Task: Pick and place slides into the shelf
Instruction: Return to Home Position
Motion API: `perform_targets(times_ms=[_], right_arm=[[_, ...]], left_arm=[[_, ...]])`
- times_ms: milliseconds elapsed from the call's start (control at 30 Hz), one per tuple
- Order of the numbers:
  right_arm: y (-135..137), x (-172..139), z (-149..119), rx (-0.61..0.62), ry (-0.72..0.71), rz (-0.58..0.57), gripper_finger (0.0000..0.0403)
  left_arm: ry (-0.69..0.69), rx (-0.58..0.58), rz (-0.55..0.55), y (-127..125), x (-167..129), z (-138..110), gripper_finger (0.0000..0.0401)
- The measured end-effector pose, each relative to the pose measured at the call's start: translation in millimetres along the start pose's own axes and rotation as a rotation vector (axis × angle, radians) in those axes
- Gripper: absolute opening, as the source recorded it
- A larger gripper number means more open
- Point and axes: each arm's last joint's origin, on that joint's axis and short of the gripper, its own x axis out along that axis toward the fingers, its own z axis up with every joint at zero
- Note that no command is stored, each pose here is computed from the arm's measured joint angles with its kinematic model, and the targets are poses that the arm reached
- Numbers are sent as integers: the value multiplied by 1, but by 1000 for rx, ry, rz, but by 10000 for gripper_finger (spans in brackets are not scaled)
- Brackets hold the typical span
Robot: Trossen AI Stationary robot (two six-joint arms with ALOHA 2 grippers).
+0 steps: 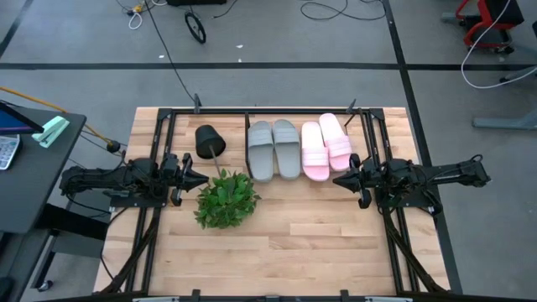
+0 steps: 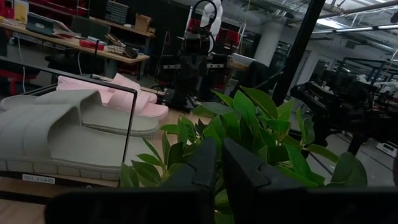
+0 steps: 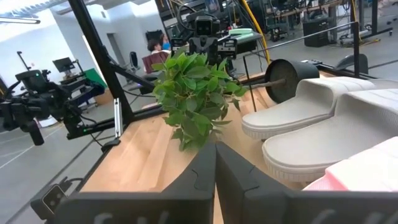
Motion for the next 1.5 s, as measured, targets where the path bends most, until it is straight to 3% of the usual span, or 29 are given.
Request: perform_targets(times_ms=[1500], right_arm=[[0,0,0,0,0,0,16]], left_arm=[[0,0,0,0,0,0,34]])
